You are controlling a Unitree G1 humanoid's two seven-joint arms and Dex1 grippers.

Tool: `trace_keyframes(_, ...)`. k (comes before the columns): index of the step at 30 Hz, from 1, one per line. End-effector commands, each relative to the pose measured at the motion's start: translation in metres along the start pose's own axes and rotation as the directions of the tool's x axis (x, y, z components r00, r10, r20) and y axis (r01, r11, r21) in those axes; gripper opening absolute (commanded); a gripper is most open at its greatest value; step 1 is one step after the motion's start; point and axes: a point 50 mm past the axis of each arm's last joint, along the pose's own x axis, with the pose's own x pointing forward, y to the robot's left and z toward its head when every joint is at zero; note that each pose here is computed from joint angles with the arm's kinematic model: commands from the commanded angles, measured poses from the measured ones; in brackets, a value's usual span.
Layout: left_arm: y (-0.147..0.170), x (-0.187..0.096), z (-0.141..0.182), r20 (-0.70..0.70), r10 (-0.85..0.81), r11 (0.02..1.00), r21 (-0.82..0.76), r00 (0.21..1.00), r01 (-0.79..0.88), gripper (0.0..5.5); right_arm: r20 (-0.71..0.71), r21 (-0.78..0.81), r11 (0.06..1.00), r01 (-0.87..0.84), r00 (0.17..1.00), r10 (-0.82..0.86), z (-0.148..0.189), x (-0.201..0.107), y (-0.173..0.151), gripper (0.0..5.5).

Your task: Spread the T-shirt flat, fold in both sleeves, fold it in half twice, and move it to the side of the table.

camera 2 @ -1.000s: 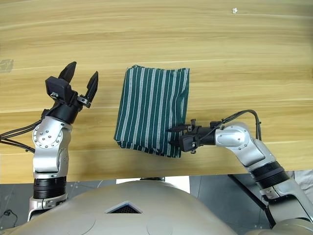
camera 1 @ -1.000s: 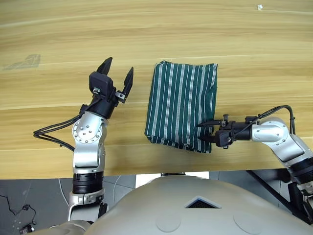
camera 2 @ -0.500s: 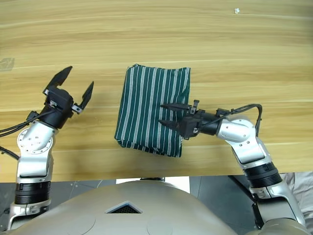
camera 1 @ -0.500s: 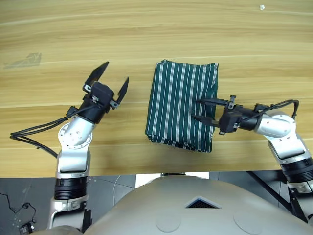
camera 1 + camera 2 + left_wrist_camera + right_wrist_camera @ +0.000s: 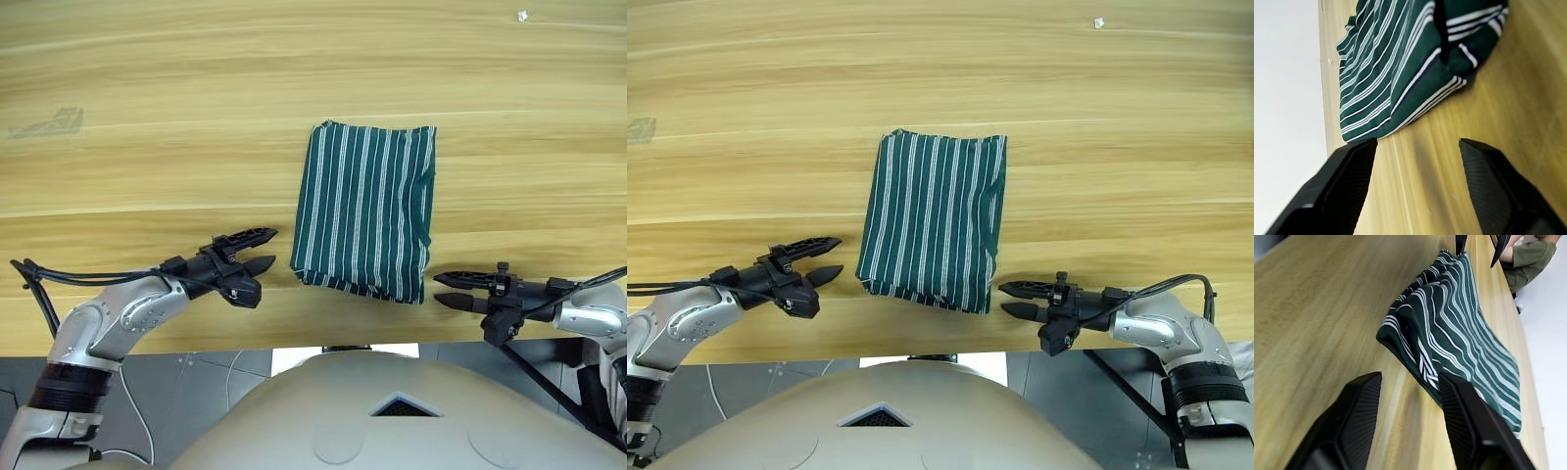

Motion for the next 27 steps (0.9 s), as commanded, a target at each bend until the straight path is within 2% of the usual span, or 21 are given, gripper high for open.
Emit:
trace_keyframes(1, -0.015, 0.01, 0.001, 0.032, -0.129, 0.991, 0.026, 0.991, 0.128, 3.12, 0.02, -0.029, 0.999, -0.019, 1.0, 0.019, 0.0, 0.013, 0.004, 2.15)
trace_keyframes(6, -0.018, 0.026, 0.006, 0.093, -0.149, 0.988, 0.053, 0.985, 0.144, 3.12, 0.046, -0.083, 0.996, 0.029, 0.999, -0.025, -0.001, 0.029, -0.003, 2.15)
trace_keyframes(12, -0.036, 0.015, 0.017, 0.14, -0.317, 0.948, 0.054, 0.938, 0.313, 3.12, 0.07, -0.052, 0.998, 0.024, 0.997, -0.02, 0.002, 0.029, 0.002, 2.15)
trace_keyframes(17, -0.032, 0.004, 0.015, 0.123, -0.388, 0.922, 0.068, 0.914, 0.382, 2.23, 0.075, -0.046, 0.999, 0.026, 0.997, -0.023, 0.003, 0.027, 0.002, 1.25)
trace_keyframes(23, -0.036, 0.012, 0.014, 0.132, -0.396, 0.918, 0.061, 0.909, 0.392, 1.05, 0.08, -0.041, 0.998, 0.042, 0.996, -0.038, 0.001, 0.03, -0.001, 0.1)
trace_keyframes(27, -0.035, 0.019, 0.011, 0.133, -0.387, 0.922, 0.072, 0.913, 0.38, 0.38, 0.083, -0.032, 0.998, 0.053, 0.995, -0.051, 0.001, 0.033, -0.002, 0.0)
